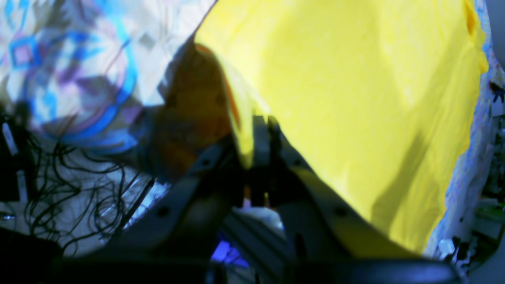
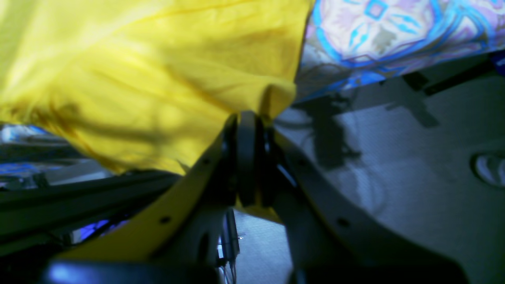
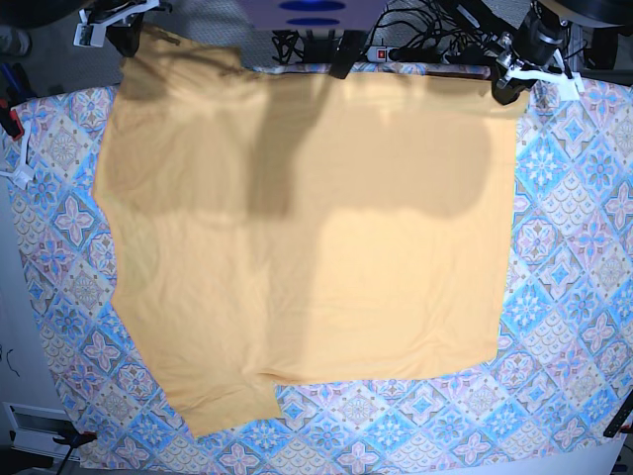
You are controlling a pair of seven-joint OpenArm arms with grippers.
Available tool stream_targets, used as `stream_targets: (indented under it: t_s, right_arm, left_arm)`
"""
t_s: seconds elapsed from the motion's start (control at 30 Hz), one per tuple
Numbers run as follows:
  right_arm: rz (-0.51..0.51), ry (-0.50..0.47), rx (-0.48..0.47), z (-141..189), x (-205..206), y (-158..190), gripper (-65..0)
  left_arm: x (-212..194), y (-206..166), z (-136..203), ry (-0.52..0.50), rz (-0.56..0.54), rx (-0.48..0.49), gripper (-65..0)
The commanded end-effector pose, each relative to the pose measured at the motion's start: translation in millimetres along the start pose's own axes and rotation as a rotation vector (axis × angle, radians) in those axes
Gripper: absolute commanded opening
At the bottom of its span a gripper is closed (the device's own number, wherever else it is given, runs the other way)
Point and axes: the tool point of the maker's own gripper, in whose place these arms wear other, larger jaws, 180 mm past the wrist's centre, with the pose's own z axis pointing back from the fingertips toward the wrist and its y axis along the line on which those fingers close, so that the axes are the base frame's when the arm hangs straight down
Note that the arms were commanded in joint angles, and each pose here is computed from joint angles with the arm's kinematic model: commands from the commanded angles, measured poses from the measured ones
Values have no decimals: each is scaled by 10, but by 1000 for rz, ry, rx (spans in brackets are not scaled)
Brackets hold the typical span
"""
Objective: Fold the T-shirt properly
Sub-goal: 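Lift the collar edge with both grippers and pull it over the shirt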
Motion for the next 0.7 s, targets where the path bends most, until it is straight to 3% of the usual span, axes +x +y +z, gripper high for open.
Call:
stream_targets:
  t_s: [0.0, 0.23, 0.67]
  right_arm:
    - [10, -4, -10, 81, 6, -56, -644]
    - [15, 9, -17, 135, -27, -91, -644]
    - [31, -208, -4, -149, 816, -25, -644]
  left_arm:
    - [56, 9, 61, -19, -6, -3, -650]
    - [155, 67, 172, -45, -15, 18, -650]
    - [565, -552, 86, -158, -91, -125, -650]
